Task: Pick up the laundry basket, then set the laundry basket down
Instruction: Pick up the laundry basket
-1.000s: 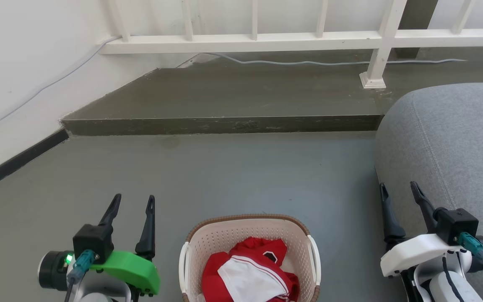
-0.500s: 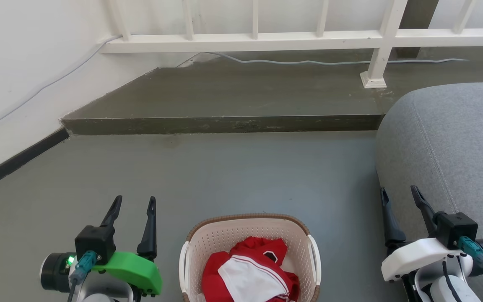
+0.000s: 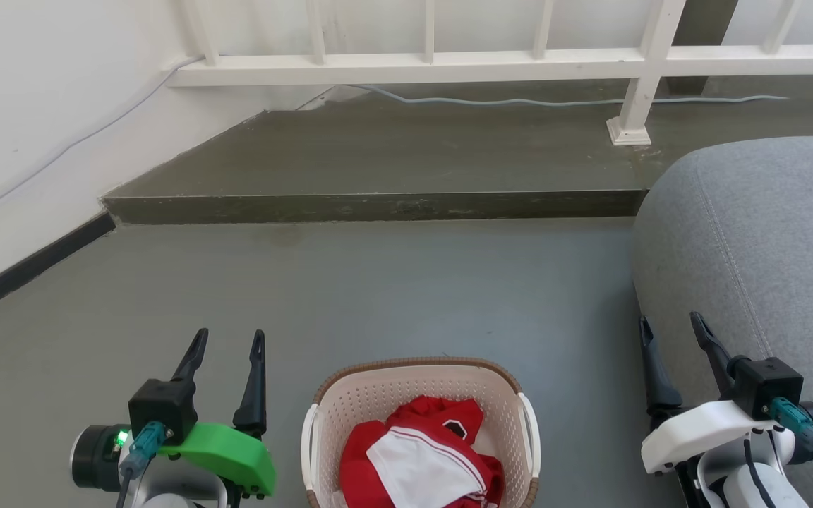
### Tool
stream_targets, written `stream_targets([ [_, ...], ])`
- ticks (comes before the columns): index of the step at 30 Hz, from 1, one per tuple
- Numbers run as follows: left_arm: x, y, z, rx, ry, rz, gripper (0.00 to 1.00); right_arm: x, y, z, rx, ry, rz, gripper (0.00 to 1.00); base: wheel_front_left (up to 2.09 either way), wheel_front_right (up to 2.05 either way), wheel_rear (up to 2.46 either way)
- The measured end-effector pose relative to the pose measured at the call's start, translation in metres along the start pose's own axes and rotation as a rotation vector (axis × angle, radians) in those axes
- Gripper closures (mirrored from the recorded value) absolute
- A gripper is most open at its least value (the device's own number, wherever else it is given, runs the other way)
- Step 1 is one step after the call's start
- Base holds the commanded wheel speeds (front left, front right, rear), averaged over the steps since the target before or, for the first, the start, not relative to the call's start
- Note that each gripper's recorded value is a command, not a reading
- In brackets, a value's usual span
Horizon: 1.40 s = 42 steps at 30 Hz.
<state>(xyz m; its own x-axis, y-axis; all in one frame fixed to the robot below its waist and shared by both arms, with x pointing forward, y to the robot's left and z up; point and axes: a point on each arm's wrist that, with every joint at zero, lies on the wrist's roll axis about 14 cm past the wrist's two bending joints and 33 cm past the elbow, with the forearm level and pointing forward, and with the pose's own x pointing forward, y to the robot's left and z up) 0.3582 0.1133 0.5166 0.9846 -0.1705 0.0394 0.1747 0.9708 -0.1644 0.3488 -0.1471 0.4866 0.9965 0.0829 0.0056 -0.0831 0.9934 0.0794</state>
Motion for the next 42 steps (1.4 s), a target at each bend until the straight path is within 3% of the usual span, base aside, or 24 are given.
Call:
stream_targets([
  [22,0.026,-0.002,-0.046,-0.039,0.141,-0.008,0.0,0.02,0.002,-0.05,0.019,0.153,0.017,0.0,0.0,0.0,0.0],
  [42,0.075,0.014,-0.145,-0.131,0.4,-0.015,0.0,0.066,0.005,-0.134,0.055,0.354,0.028,0.0,0.0,0.0,0.0],
])
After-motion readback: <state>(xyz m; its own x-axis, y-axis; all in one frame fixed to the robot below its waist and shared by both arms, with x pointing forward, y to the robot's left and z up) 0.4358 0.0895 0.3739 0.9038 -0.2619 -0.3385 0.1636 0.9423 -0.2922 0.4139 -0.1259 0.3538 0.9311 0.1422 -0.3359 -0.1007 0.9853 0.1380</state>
